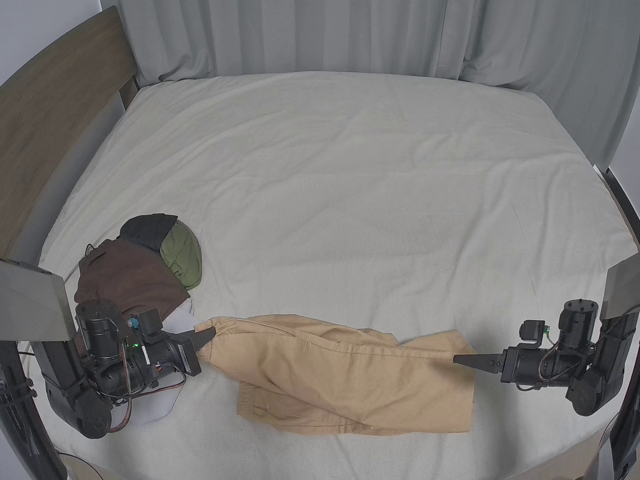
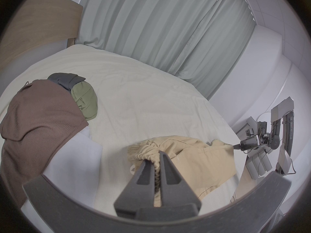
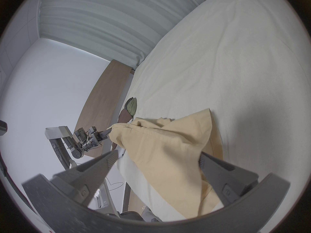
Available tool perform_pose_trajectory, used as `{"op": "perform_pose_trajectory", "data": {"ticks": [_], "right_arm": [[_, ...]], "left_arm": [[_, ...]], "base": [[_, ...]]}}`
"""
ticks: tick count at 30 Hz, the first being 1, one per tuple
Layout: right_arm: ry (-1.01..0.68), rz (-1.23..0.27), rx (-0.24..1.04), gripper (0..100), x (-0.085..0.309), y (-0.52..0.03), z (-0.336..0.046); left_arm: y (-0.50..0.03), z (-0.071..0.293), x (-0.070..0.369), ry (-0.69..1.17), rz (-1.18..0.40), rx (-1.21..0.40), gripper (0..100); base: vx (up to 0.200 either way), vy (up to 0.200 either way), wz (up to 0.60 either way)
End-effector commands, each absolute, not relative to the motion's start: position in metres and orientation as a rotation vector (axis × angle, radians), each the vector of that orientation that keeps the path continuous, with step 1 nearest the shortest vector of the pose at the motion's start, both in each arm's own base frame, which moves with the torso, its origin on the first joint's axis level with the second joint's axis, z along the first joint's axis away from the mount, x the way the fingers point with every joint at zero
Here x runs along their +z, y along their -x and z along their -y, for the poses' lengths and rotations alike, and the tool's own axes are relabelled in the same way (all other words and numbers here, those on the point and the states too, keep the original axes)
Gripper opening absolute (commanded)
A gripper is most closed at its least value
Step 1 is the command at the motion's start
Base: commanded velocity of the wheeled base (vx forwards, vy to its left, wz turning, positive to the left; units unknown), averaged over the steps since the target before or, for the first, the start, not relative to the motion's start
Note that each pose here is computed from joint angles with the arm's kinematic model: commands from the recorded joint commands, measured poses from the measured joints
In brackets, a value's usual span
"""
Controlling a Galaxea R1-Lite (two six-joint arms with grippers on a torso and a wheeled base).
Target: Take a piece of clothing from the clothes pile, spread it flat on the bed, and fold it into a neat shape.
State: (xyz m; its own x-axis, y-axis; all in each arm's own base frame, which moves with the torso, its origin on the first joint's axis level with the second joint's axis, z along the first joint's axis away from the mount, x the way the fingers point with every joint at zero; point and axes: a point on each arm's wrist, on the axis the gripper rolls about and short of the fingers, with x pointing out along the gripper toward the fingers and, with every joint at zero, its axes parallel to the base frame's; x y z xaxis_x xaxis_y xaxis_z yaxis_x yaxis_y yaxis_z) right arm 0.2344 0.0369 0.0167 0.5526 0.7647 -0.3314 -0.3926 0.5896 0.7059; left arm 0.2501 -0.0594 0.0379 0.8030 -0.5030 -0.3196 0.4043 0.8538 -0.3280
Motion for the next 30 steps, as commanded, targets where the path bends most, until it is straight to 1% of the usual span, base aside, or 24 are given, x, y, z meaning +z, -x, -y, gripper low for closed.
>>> {"op": "perform_pose_trajectory", "data": {"ticks": [1,15,23,30], "right_arm": [[-0.622,-0.723,0.736,100,0.001,-0.241,-0.041],[-0.609,-0.723,0.771,100,0.0,-0.248,-0.053],[-0.59,-0.762,0.749,100,-0.013,-0.25,-0.067],[-0.584,-0.747,0.752,100,-0.013,-0.254,-0.069]], "left_arm": [[-0.25,0.06,0.038,0.251,-0.407,-0.493,0],[-0.25,0.06,0.038,0.25,-0.408,-0.495,0],[-0.25,0.06,0.039,0.25,-0.406,-0.495,0],[-0.25,0.06,0.039,0.25,-0.406,-0.496,0]], "base": [[0.0,0.0,0.0],[0.0,0.0,0.0],[0.0,0.0,0.0],[0.0,0.0,0.0]]}}
